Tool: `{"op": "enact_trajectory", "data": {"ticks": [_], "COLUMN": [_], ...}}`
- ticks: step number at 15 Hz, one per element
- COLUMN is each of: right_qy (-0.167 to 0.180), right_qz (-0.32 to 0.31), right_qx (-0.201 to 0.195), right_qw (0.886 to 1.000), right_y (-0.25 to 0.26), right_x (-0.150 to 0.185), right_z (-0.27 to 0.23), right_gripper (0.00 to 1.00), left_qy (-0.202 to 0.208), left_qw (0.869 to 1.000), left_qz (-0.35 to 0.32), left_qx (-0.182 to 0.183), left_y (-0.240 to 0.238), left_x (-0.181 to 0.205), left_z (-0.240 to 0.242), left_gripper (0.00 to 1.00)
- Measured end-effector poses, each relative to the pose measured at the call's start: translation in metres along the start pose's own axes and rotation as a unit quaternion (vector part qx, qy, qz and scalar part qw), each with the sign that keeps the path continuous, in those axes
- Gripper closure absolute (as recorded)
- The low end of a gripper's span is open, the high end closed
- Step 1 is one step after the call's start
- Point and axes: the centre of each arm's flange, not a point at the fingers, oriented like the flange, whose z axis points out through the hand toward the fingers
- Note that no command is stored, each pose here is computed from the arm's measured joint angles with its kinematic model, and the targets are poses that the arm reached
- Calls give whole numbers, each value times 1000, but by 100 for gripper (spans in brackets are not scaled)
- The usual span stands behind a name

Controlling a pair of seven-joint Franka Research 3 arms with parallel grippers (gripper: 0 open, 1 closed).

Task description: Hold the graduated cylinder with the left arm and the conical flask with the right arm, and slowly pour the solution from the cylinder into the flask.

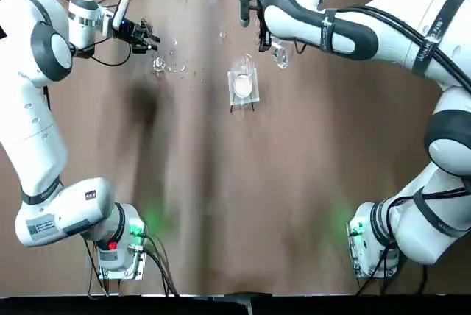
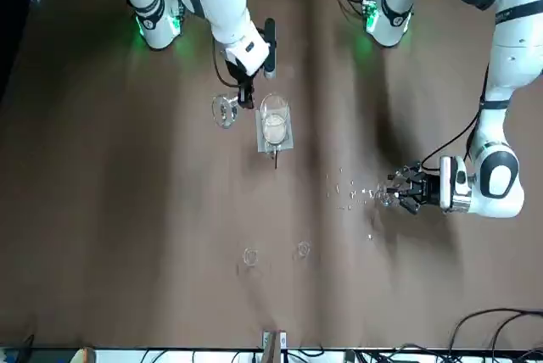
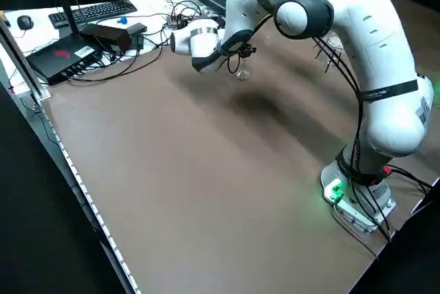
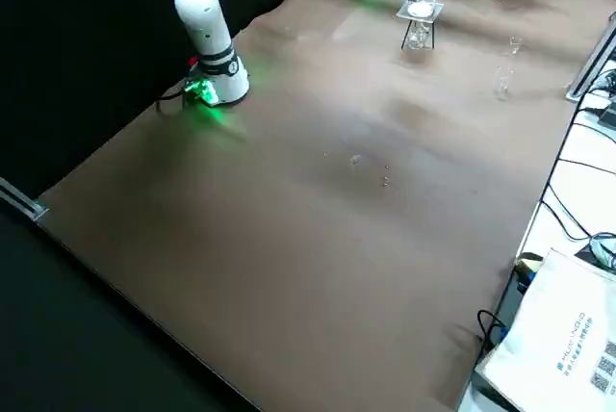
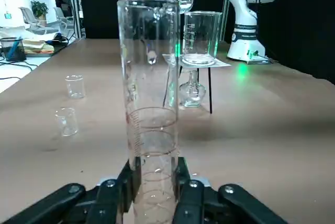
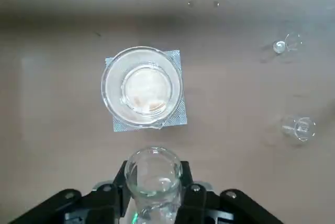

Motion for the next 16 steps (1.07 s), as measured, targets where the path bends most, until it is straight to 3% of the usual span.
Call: {"op": "enact_trajectory", "data": {"ticks": [7, 16], "right_qy": [-18, -53], "right_qz": [2, -28], "right_qx": [-12, -41], "right_qw": [1000, 997], "right_y": [1, -7], "right_x": [25, 34], "right_z": [19, 26], "right_gripper": [61, 61], "left_qy": [-6, -2], "left_qw": [1000, 1000], "left_qz": [10, 1], "left_qx": [20, 23], "left_y": [13, 19], "left_x": [-17, -31], "left_z": [-33, -38], "left_gripper": [66, 65]}}
